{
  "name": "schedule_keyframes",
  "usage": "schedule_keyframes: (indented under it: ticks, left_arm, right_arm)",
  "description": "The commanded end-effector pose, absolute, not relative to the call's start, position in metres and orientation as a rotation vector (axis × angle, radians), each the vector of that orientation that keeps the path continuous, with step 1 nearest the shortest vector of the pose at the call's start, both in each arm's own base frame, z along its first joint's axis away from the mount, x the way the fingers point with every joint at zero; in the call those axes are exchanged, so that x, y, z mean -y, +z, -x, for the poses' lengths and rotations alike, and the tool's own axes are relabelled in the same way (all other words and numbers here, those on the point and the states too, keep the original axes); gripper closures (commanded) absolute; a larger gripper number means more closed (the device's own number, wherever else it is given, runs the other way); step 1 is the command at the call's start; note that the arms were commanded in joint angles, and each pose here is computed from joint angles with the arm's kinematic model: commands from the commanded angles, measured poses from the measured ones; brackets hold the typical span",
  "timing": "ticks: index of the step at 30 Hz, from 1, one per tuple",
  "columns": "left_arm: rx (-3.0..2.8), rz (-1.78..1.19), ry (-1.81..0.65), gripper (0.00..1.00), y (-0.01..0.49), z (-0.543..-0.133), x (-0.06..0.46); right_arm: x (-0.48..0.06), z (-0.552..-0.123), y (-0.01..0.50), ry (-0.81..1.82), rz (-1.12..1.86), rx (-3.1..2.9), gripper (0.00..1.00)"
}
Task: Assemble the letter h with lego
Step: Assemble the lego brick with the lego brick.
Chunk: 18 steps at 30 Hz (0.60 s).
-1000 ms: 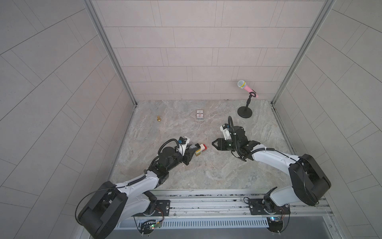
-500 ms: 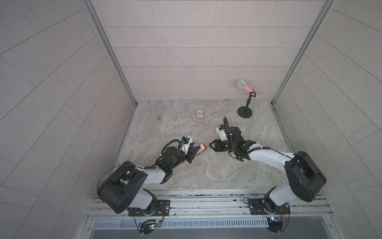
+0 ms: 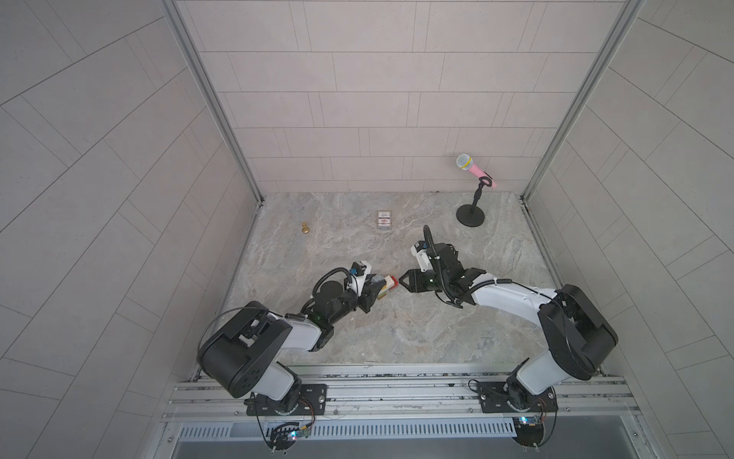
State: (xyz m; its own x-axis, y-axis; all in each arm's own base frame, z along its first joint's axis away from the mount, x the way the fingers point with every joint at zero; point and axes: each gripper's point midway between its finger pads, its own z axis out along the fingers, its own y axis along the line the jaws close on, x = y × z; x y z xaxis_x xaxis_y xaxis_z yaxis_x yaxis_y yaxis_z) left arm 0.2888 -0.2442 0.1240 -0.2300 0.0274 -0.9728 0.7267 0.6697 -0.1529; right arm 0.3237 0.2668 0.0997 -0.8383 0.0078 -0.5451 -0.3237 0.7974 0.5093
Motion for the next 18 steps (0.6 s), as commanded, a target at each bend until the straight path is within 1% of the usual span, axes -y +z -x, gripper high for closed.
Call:
schedule_keyframes:
  ticks: [1, 5, 13, 18]
  left_arm:
    - [-1.656, -0.631, -0.731, 1.00, 0.131, -0.292, 0.249]
    - [-1.641, -0.625, -0.733, 1.00, 0.136, -0.292, 0.249]
    - [-1.578, -0.569, -0.712, 1.00, 0.167, -0.294, 0.241]
    - [-1.600, -0.565, -0.716, 1.00, 0.159, -0.295, 0.242]
  right_arm:
    - [-0.270, -0.323, 0.101, 0.822, 0.259, -2.455, 0.50]
    - [-0.273, -0.322, 0.100, 0.822, 0.274, -2.456, 0.50]
    - [-0.276, -0.321, 0.096, 0.808, 0.282, -2.475, 0.50]
    - [-0.278, -0.321, 0.093, 0.821, 0.280, -2.487, 0.50]
